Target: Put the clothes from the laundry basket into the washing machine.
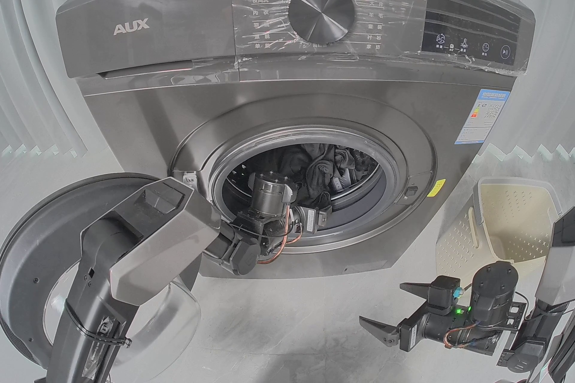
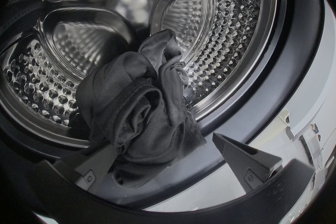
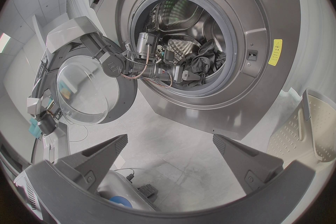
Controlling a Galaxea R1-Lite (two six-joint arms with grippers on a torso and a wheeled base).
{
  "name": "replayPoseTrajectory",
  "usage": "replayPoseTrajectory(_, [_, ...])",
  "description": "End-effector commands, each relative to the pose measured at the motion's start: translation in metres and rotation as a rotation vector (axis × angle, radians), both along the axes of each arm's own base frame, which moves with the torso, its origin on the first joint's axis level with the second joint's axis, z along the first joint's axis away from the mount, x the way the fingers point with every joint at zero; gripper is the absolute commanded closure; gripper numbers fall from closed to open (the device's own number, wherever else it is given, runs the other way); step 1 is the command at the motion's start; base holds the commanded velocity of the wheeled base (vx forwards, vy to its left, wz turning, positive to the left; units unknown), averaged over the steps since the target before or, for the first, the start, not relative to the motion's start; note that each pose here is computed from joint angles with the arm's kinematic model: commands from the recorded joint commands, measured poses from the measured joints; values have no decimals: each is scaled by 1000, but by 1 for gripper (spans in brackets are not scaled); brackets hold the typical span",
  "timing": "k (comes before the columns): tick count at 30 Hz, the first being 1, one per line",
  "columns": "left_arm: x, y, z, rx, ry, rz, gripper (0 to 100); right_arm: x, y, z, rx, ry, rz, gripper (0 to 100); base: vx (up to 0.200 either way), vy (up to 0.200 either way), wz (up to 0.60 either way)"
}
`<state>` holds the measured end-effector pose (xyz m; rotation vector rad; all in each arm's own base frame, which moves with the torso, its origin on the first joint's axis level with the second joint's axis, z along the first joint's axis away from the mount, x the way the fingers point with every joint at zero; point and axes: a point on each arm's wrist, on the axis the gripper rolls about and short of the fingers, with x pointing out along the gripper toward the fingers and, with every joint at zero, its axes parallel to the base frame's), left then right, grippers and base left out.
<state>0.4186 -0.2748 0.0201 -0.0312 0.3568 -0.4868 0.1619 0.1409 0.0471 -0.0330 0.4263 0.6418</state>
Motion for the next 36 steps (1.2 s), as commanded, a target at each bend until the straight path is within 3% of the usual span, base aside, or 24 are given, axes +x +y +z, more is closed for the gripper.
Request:
replayPoseTrajectory(1, [-3, 3, -2, 12, 15, -1, 0, -3, -2, -2, -10, 11, 2, 0, 0, 0, 0])
replayPoseTrajectory(10, [7, 4, -12, 8, 11, 13, 0, -3, -2, -2, -9, 12, 3, 0, 0, 0, 0])
replayPoseTrajectory(11, [8, 6, -13, 11, 13, 17, 100, -3, -2, -2, -10, 11, 3, 0, 0, 0, 0])
replayPoseTrajectory(19, [13, 6, -21, 13, 8, 25, 100, -3, -2, -1, -9, 10, 2, 0, 0, 0, 0])
replayPoseTrajectory(24, [20, 1, -5, -27, -51, 34, 100, -3, -2, -2, -9, 12, 3, 0, 0, 0, 0])
replayPoseTrajectory(26, [24, 0, 3, -46, -81, 42, 100, -3, -2, -1, -7, 9, 1, 0, 0, 0, 0])
replayPoseTrajectory(33, [66, 4, 36, -163, -307, 194, 100, -3, -1, -1, -7, 9, 3, 0, 0, 0, 0])
replayPoseTrajectory(35, [70, 5, 37, -172, -325, 209, 100, -3, -1, -1, -7, 9, 3, 0, 0, 0, 0])
replayPoseTrajectory(36, [74, 10, 27, -156, -317, 231, 100, -3, -1, -1, -7, 9, 3, 0, 0, 0, 0])
